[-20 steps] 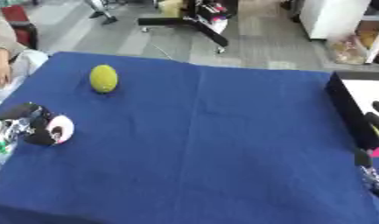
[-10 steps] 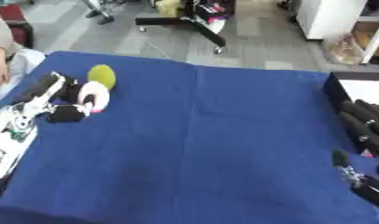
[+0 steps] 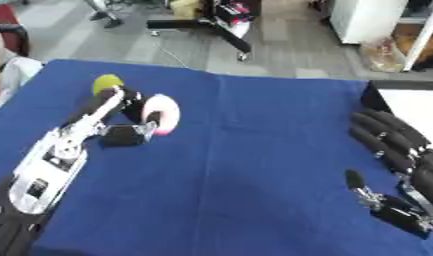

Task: Pick up the objects with one hand, pass them to the other hand, and then place them into the box on the other side of the table.

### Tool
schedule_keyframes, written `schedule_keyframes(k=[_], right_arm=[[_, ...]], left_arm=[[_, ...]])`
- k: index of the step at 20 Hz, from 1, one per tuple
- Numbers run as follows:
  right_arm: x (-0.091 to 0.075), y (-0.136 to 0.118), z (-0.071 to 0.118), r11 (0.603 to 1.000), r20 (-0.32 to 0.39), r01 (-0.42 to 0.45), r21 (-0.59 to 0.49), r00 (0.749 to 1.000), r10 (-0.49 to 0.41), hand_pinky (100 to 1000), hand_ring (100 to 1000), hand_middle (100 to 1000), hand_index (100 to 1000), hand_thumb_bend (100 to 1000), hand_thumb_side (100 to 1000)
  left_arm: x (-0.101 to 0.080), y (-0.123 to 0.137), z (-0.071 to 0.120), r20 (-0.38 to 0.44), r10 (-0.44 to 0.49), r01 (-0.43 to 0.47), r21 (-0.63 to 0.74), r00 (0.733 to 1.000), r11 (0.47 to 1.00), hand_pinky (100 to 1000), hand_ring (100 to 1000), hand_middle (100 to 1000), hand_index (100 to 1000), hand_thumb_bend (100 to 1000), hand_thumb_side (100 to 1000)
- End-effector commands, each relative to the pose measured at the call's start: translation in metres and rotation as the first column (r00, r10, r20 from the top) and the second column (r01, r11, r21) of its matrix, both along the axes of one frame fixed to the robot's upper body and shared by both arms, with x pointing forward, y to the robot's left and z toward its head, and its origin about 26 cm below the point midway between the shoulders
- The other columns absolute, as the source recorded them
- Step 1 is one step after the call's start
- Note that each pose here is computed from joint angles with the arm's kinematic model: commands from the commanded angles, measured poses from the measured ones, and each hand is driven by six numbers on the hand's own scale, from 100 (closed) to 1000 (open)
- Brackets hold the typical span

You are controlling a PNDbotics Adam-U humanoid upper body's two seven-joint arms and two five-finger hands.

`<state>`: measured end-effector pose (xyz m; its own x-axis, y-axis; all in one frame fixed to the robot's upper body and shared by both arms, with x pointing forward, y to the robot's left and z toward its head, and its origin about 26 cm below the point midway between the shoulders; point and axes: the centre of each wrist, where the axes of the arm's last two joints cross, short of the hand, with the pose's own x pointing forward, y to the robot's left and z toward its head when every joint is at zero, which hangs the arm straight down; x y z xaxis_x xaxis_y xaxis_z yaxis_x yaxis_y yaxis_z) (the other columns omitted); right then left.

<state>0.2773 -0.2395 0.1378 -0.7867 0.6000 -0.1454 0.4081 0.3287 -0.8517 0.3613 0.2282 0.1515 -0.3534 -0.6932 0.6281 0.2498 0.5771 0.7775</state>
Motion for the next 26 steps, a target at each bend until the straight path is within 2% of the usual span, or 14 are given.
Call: schedule_keyframes(k=[1, 14, 26], right_arm=[[0.000, 0.005, 0.010, 0.998, 0.026, -0.059, -0.025, 0.998, 0.060, 978, 1000, 983, 1000, 100, 100], [0.003, 0.028, 0.019, 0.963, 0.034, -0.254, -0.091, 0.966, 0.258, 983, 1000, 996, 1000, 100, 100], [0.004, 0.039, 0.023, 0.947, 0.035, -0.310, -0.082, 0.949, 0.314, 982, 1000, 987, 1000, 100, 100]], left_arm=[[0.001, -0.016, 0.006, 0.016, -0.061, 0.061, -0.021, 0.998, 0.998, 619, 440, 349, 510, 100, 241], [0.001, -0.060, 0.000, 0.011, -0.223, 0.224, -0.064, 0.975, 0.973, 620, 437, 347, 508, 100, 246], [-0.001, -0.091, -0.001, 0.025, -0.311, 0.311, -0.120, 0.950, 0.943, 620, 439, 341, 505, 100, 255]])
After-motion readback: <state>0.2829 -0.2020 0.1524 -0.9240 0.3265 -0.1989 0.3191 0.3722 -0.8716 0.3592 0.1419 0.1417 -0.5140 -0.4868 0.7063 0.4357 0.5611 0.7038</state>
